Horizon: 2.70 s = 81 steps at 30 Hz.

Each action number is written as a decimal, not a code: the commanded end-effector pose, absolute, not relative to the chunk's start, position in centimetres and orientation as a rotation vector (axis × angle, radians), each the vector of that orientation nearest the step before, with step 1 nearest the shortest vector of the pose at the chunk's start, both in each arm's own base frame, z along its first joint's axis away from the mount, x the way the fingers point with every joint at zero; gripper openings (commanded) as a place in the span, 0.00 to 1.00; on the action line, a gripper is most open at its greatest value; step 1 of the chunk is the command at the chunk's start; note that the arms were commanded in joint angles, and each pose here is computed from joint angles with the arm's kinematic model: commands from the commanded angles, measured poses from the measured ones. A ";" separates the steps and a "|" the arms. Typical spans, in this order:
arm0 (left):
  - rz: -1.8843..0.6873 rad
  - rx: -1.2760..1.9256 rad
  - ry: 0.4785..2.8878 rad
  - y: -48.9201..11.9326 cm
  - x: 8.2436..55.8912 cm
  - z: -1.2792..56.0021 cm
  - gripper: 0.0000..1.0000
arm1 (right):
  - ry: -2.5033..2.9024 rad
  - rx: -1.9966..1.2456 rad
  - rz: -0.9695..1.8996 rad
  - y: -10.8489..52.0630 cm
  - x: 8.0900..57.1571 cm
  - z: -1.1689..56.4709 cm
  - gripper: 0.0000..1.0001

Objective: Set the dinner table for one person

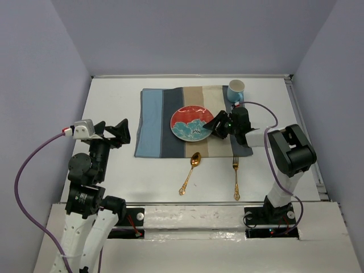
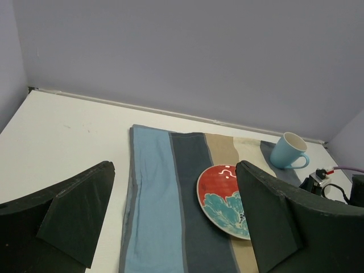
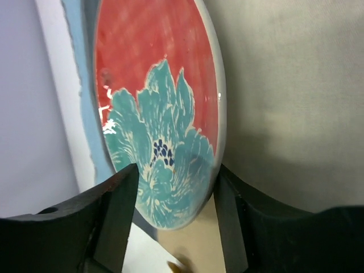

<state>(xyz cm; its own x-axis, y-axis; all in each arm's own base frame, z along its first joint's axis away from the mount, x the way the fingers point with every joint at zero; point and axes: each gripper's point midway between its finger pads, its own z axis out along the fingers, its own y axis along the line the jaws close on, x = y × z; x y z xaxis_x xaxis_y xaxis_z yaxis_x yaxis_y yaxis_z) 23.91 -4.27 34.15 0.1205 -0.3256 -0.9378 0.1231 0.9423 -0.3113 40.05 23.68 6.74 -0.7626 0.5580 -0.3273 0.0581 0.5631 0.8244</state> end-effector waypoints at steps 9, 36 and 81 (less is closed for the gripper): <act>-0.376 -0.150 1.344 -4.8 23.4 36.0 0.99 | 2.175 0.275 0.872 20.6 38.2 12.0 0.75; -0.443 -0.116 1.251 -5.3 20.4 38.2 0.99 | 2.567 0.459 0.339 11.1 19.5 5.6 0.56; -0.472 -0.096 1.267 -6.2 20.4 37.9 0.99 | 2.314 0.034 0.501 30.1 32.0 17.3 0.00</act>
<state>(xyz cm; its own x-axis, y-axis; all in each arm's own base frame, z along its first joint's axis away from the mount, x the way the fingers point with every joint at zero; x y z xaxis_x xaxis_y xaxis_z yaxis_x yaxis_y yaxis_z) 20.01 -6.17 36.99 0.1926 -0.3923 -0.8994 0.2877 0.8989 -0.3305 26.53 22.61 12.70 -0.8154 0.1507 -0.5590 0.0025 0.9664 0.2569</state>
